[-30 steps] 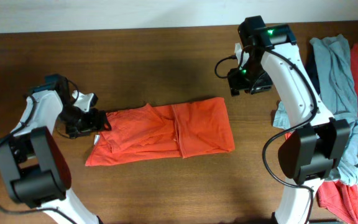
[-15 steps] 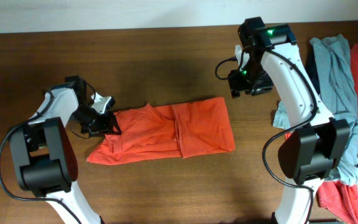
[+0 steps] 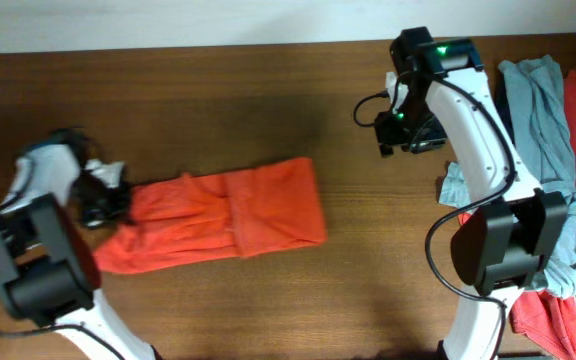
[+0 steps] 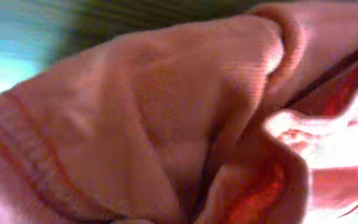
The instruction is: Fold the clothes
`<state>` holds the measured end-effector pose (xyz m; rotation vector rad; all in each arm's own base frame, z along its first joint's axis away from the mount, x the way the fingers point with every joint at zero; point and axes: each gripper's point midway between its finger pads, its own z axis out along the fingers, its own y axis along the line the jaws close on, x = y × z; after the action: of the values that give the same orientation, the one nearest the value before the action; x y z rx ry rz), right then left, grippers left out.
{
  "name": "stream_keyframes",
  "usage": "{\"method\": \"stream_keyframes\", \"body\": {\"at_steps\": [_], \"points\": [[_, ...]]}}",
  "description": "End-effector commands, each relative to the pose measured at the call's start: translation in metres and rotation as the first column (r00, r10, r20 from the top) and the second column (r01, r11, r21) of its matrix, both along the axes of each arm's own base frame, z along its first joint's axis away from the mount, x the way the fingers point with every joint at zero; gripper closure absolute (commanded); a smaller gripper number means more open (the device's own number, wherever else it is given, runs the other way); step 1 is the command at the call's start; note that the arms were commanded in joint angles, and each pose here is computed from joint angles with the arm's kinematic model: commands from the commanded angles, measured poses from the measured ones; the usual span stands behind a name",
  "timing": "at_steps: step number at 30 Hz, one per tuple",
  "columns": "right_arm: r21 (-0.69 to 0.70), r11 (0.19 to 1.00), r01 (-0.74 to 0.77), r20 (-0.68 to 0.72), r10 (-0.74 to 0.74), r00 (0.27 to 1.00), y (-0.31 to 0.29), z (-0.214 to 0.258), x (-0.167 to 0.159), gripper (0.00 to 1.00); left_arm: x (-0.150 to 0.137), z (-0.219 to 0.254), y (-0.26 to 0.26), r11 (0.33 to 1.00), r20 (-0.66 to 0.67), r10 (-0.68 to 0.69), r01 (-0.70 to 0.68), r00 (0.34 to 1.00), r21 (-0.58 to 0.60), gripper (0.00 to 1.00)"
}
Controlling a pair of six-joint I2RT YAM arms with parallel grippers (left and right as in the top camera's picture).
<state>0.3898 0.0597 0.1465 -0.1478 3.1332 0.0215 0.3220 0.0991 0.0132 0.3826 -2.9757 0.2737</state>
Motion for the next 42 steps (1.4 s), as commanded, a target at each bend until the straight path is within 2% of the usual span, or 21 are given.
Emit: {"method": "stream_keyframes", "body": {"at_steps": [1, 5, 7, 10, 16, 22, 25, 32, 36, 38, 41, 42], "points": [[-0.025, 0.999, 0.035, 0.0, -0.035, 0.999, -0.016, 0.001, 0.0, 0.37, 0.01, 0.034, 0.072, 0.981, 0.05, 0.151, -0.156, 0.987, 0.118, 0.99], [-0.026, 0.999, 0.036, -0.001, -0.036, 0.999, -0.016, 0.001, 0.0, 0.37, 0.022, 0.081, 0.089, 0.974, 0.114, 0.198, -0.209, 0.974, 0.092, 1.0], [-0.025, 0.999, 0.036, 0.0, -0.036, 0.999, -0.016, 0.001, 0.0, 0.37, 0.031, 0.113, 0.073, 0.979, 0.144, 0.197, -0.202, 0.97, 0.017, 0.99], [-0.025, 0.999, 0.036, -0.002, -0.036, 0.999, -0.016, 0.001, 0.0, 0.37, 0.036, 0.134, 0.044, 0.987, 0.138, 0.158, -0.154, 0.978, -0.038, 1.0], [-0.028, 0.999, 0.035, -0.017, -0.035, 0.999, -0.017, 0.001, -0.004, 0.37, 0.039, 0.138, -0.041, 0.996, 0.062, -0.052, 0.056, 0.997, -0.064, 0.99], [-0.029, 0.999, 0.034, -0.023, -0.035, 0.999, -0.017, 0.001, -0.005, 0.37, 0.044, 0.136, -0.111, 0.966, 0.043, -0.26, 0.26, 0.965, -0.005, 0.99], [-0.029, 0.999, 0.034, -0.023, -0.035, 0.999, -0.017, 0.001, -0.006, 0.37, 0.042, 0.134, -0.125, 0.954, 0.023, -0.298, 0.297, 0.954, 0.045, 0.98], [-0.03, 0.999, 0.034, -0.027, -0.035, 0.999, -0.017, 0.001, -0.006, 0.37, 0.039, 0.134, -0.153, 0.938, 0.016, -0.345, 0.344, 0.938, 0.051, 0.95], [-0.03, 0.999, 0.034, -0.03, -0.035, 0.999, -0.017, 0.001, -0.007, 0.37, 0.038, 0.134, -0.161, 0.932, 0.016, -0.361, 0.36, 0.932, 0.051, 0.85], [-0.03, 0.999, 0.034, -0.03, -0.035, 0.999, -0.017, 0.001, -0.007, 0.37, 0.037, 0.134, -0.164, 0.936, 0.014, -0.35, 0.349, 0.937, 0.052, 0.84], [-0.03, 0.999, 0.034, -0.031, -0.035, 0.999, -0.017, 0.001, -0.007, 0.37, 0.034, 0.135, -0.181, 0.93, 0.024, -0.367, 0.367, 0.93, 0.007, 0.8], [-0.03, 0.999, 0.034, -0.03, -0.035, 0.999, -0.017, 0.001, -0.007, 0.37, 0.032, 0.137, -0.196, 0.925, 0.037, -0.376, 0.378, 0.926, -0.044, 0.78]]}}
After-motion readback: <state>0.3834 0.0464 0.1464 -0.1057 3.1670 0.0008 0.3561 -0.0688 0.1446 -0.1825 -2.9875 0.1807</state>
